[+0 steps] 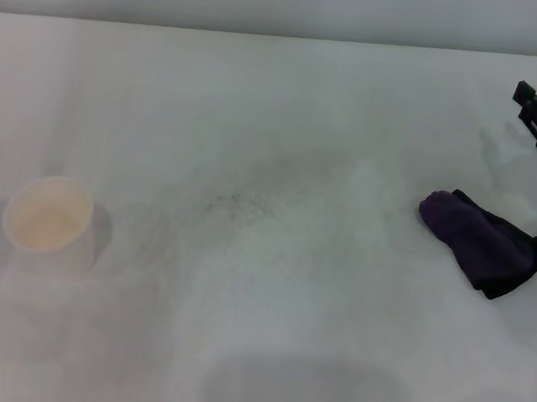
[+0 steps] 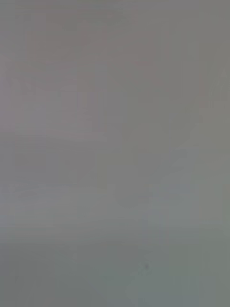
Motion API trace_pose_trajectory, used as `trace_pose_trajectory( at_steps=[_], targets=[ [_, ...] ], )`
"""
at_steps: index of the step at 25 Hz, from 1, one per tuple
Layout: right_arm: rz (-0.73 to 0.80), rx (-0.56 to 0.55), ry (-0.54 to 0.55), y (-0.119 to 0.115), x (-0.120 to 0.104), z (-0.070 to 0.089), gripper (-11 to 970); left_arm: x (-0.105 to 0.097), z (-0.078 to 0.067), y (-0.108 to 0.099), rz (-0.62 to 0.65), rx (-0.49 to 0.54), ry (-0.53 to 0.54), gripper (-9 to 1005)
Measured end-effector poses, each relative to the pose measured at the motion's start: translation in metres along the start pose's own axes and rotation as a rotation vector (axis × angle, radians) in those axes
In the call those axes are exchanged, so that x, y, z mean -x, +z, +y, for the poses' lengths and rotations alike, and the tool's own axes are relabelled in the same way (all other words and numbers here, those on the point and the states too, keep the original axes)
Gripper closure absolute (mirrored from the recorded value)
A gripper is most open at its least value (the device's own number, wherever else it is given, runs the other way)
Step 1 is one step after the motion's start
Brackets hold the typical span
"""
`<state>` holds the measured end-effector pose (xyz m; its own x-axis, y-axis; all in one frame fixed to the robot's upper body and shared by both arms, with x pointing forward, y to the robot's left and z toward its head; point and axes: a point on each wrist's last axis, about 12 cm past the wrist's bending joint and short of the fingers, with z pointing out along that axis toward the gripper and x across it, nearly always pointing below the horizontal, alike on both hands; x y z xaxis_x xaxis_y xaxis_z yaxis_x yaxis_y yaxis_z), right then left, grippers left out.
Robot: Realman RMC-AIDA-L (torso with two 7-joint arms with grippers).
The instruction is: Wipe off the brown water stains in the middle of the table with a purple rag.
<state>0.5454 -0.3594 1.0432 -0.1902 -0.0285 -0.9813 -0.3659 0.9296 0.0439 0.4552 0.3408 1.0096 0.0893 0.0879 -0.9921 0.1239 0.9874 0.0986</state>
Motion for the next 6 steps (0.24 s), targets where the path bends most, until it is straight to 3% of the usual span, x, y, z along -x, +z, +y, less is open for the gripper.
trace_pose_trajectory(
  at_steps=[6],
  targets=[
    [-0.088, -0.008, -0.046, -0.009, -0.016, 0.021, 555, -0.001, -0.001, -0.003, 0.002, 0.007, -0.001, 103]
  ],
)
